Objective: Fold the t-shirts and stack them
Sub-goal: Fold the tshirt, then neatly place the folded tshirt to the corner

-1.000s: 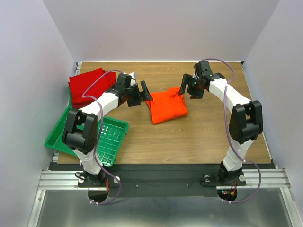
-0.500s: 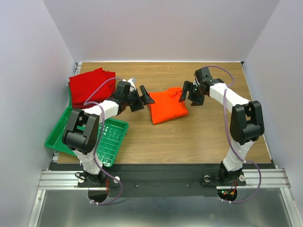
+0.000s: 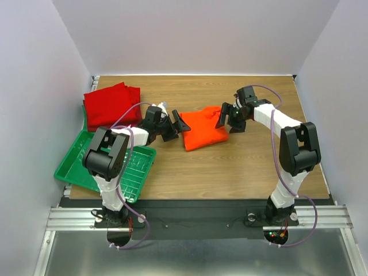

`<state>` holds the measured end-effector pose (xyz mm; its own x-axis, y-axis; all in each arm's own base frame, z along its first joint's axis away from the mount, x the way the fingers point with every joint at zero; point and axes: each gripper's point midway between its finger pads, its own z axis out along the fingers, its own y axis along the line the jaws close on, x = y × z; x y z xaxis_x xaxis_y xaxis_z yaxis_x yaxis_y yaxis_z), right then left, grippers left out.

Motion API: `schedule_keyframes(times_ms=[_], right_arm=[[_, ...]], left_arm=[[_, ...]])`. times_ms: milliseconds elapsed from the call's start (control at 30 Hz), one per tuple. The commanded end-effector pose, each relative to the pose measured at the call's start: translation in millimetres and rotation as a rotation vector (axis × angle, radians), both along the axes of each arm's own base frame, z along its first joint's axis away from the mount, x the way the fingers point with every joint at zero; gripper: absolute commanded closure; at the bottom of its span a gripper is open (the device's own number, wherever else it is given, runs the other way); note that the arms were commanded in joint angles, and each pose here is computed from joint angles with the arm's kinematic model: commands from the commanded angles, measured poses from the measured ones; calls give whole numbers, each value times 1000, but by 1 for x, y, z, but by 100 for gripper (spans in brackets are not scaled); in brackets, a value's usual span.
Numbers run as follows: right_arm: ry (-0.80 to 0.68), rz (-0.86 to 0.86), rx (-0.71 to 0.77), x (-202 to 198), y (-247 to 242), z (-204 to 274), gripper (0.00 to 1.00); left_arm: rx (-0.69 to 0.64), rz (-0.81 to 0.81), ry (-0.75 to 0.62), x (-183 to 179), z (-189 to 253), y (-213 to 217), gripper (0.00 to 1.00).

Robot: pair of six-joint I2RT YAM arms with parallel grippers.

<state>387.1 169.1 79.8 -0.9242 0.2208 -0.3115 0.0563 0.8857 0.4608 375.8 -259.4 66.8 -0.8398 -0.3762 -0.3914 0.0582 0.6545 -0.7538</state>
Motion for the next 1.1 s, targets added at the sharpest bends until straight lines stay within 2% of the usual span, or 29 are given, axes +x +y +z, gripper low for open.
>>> schedule_keyframes(times_ms=[0, 367, 833, 1067], right_arm=[[-48, 3, 44, 10, 5, 10, 17], [2, 3, 57, 1, 6, -5, 18], [25, 4, 91, 2, 13, -12, 18], [40, 10, 105, -1, 16, -18, 19]], left_arm=[[-34, 2, -60, 9, 7, -7, 1], [-41, 4, -33, 12, -19, -19, 1], [-48, -53, 1, 5, -35, -63, 2], [-30, -47, 15, 10, -41, -70, 20]])
